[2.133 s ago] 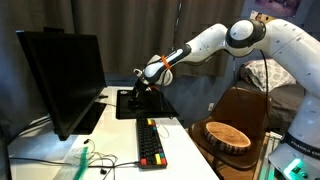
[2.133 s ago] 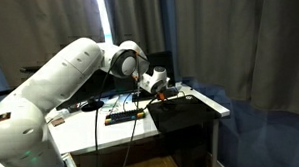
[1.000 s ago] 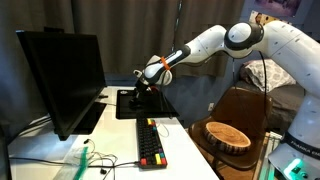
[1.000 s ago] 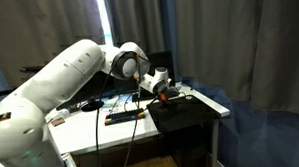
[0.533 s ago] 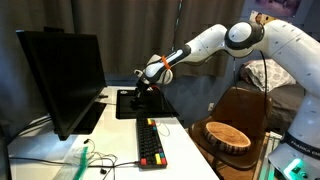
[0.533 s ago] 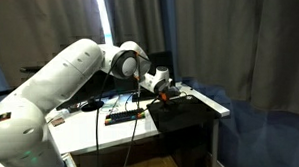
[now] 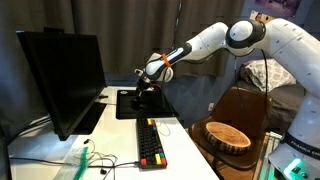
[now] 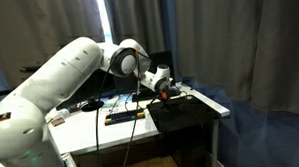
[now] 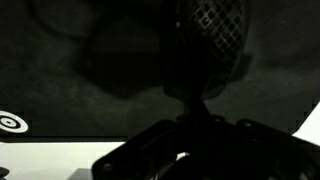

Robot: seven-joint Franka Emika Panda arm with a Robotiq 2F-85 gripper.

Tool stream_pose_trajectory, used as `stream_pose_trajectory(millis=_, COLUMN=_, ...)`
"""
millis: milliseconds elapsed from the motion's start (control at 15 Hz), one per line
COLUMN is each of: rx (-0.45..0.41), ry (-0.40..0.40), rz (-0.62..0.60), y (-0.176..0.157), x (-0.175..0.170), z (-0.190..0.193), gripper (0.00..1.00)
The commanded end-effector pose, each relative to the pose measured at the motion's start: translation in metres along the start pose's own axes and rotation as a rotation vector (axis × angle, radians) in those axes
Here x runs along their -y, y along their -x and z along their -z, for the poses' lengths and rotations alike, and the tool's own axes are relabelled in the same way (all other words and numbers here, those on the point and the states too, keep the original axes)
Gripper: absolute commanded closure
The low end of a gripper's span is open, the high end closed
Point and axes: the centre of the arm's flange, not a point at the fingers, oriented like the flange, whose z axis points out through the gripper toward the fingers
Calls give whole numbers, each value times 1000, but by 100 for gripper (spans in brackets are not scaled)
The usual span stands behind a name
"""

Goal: Move the black mouse backwards

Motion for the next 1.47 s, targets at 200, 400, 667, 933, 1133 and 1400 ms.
stream_pose_trajectory(millis=200, rx=69, ry=-28, rz=-20, y=5, x=2, z=12, gripper=100)
stream_pose_trajectory(millis=400, rx=83, ry=-38, rz=-23, y=5, x=2, z=14, gripper=100)
stream_pose_trajectory(millis=667, rx=64, ry=-27, rz=-17, y=-2, x=2, z=31, gripper=100)
stream_pose_trajectory(millis=933, rx=49, ry=-14, rz=-5, y=-14, x=4, z=58, gripper=100)
stream_pose_trajectory(millis=1133, rx=75, ry=-30, rz=4, y=-18, x=9, z=67, gripper=100)
stream_pose_trajectory(millis=1400, rx=113, ry=-61, rz=3, y=-17, x=16, z=68, gripper=100)
